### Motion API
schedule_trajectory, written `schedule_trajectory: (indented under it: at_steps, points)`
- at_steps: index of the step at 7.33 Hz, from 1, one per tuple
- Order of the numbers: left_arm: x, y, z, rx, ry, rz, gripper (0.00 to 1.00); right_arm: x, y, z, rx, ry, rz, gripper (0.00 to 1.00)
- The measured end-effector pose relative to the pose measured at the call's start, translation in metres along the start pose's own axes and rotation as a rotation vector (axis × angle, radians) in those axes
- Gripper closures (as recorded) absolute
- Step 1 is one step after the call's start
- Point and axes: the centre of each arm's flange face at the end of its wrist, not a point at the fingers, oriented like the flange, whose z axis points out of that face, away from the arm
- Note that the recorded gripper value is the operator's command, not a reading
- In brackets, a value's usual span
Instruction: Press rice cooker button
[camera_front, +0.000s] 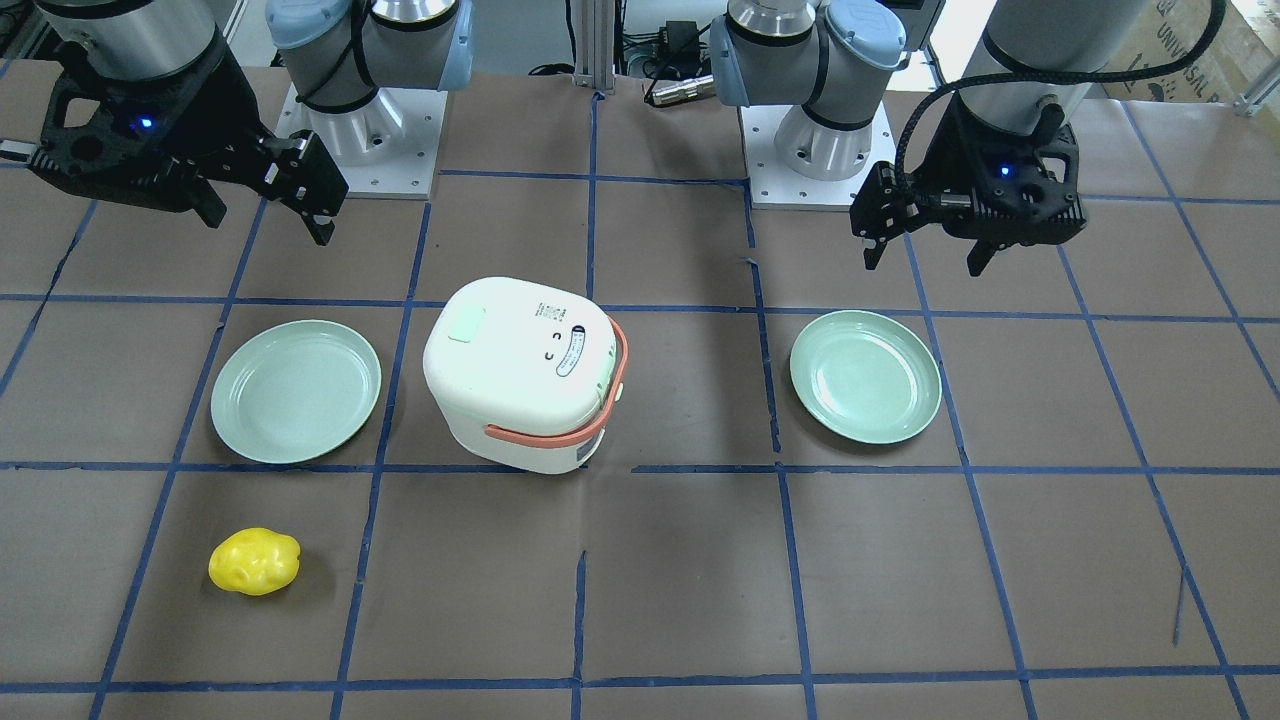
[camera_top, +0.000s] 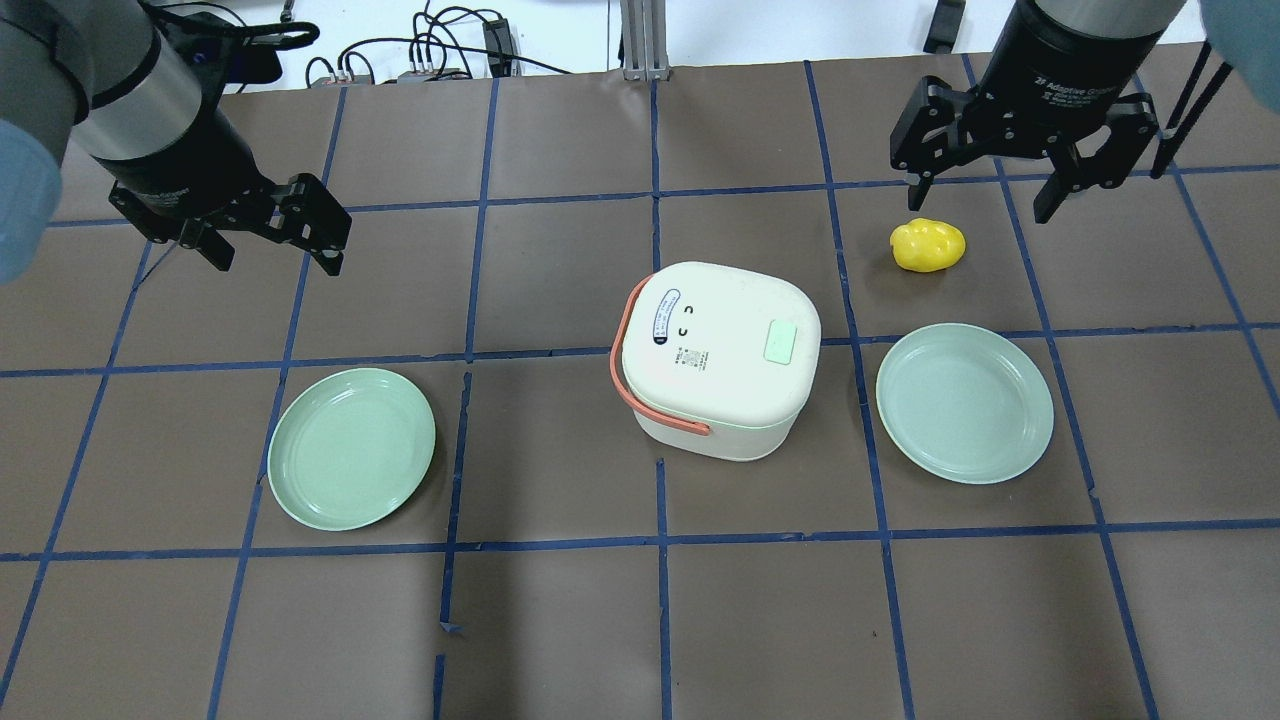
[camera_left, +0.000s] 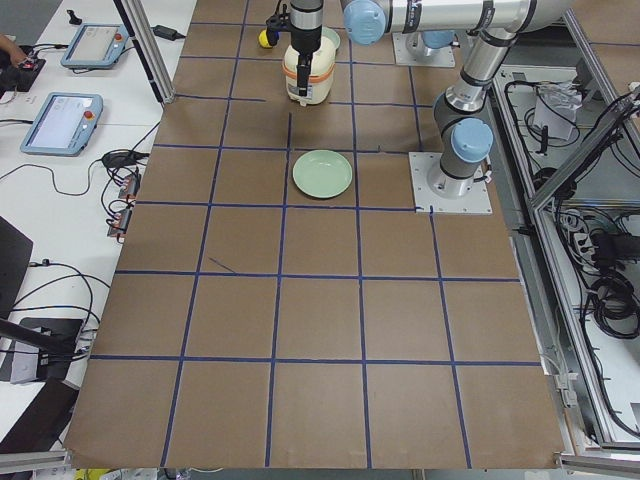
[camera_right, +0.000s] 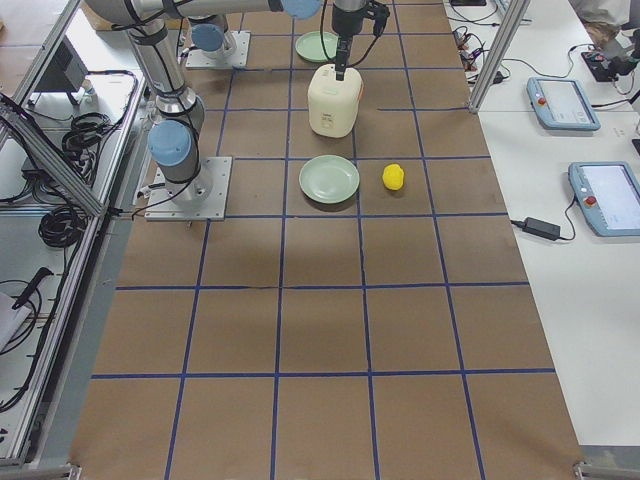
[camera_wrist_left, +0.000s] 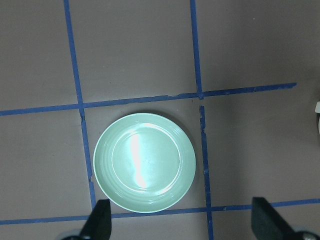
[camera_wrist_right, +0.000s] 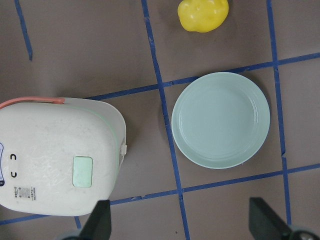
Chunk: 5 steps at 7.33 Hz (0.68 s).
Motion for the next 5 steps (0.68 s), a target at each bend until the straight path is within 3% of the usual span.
schedule_trajectory:
  at_steps: [2,3,4,5]
  points:
    - [0.0000,0.0000,0.0000,0.000,0.000,0.000,0.00,0.0001,0.0000,0.0003,-0.001,0.000,-0.001,0.03]
    - [0.0000,0.0000,0.0000,0.000,0.000,0.000,0.00,0.0002,0.0000,0.0011,-0.003,0.000,-0.002,0.11]
    - [0.0000,0.0000,0.0000,0.000,0.000,0.000,0.00,0.0002,0.0003,0.0032,-0.007,0.000,-0.002,0.33]
    - [-0.0001,0.0000,0.0000,0.000,0.000,0.000,0.00,0.0002,0.0008,0.0067,-0.014,0.000,-0.002,0.48]
